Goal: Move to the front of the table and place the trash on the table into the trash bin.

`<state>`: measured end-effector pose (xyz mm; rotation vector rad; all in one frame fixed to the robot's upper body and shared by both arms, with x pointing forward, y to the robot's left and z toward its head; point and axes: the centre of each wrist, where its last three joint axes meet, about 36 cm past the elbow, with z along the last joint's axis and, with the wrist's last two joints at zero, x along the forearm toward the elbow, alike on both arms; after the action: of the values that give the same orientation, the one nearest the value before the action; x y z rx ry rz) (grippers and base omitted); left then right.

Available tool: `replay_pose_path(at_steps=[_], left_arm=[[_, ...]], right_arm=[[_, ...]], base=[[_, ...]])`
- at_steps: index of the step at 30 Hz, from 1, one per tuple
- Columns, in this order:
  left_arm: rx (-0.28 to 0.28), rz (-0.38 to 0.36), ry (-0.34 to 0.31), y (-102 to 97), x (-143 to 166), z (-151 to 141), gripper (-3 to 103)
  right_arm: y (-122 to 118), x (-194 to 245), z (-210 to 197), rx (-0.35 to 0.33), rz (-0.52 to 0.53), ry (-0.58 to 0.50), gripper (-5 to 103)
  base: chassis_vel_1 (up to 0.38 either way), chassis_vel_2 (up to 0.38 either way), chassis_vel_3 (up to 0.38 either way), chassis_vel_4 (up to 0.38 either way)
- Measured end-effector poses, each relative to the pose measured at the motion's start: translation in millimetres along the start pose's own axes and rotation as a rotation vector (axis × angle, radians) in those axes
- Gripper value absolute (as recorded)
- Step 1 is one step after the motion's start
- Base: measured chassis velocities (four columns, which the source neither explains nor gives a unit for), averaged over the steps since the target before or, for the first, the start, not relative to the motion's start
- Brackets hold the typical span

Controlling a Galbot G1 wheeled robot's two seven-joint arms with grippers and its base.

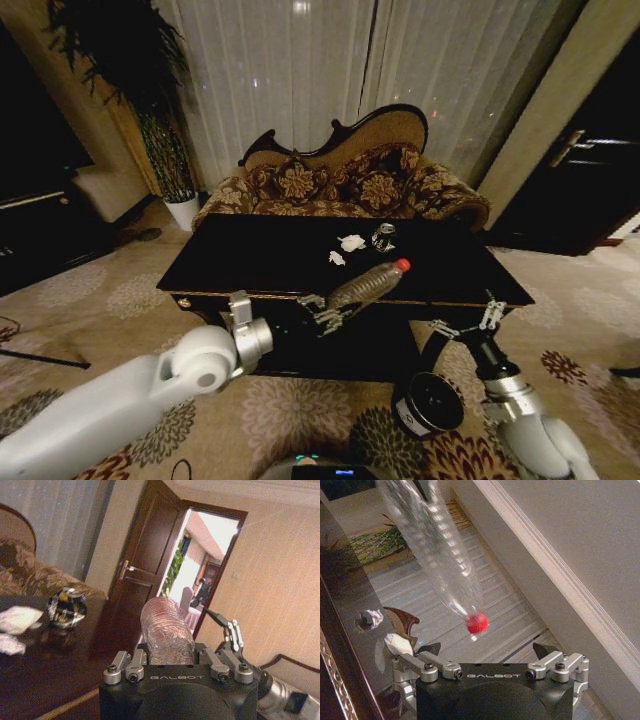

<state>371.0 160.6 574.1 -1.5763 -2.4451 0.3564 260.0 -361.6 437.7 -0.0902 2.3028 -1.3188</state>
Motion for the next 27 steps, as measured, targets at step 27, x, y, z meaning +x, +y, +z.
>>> replay_pose_path(at_steps=[27], left_arm=[[0.116,0.096,0.047,-36.4,-59,14,39]], right_arm=[[3,10,-7,0.027,-0.008,0.025,100]], base=[[0.0,0.0,0.0,0.0]])
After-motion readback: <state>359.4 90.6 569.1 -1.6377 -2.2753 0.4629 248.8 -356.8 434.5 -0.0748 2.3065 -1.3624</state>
